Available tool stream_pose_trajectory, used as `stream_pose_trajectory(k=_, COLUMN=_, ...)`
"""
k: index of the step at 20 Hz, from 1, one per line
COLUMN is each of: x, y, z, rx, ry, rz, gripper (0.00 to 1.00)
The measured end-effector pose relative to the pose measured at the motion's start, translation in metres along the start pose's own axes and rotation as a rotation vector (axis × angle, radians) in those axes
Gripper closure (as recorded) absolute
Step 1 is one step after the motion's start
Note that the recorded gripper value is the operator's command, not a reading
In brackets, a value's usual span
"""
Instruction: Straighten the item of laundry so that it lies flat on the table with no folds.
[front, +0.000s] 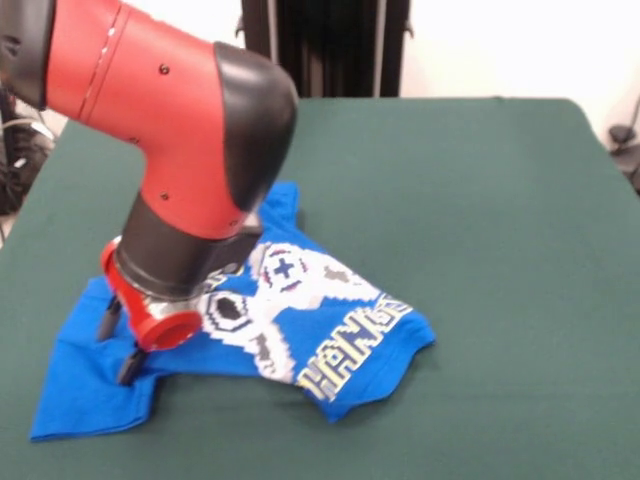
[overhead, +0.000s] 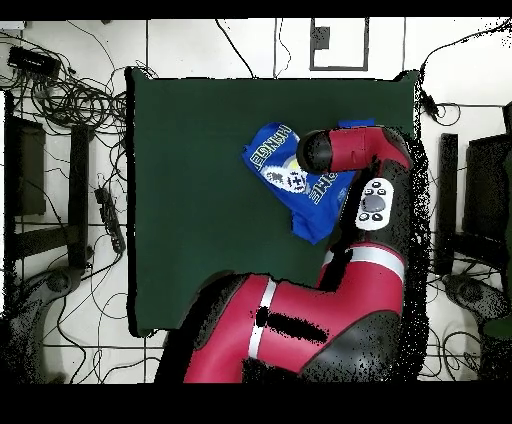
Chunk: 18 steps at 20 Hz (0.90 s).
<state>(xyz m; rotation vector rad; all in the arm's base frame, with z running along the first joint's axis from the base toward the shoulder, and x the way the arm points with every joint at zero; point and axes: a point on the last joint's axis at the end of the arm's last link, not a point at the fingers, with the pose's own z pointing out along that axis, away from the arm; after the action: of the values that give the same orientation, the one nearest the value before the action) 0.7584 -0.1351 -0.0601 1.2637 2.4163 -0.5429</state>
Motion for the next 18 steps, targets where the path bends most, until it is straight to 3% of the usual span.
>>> stream_pose_trajectory(k=4, x=-0.011, y=0.000, z=0.009, rx=-0.017, ry=-0.042, rz=-0.014, gripper=0.00)
stream_pose_trajectory(k=18, x=-0.015, y=-0.002, z=0.012, rx=-0.006, ry=-0.062, rz=-0.025, gripper=0.00)
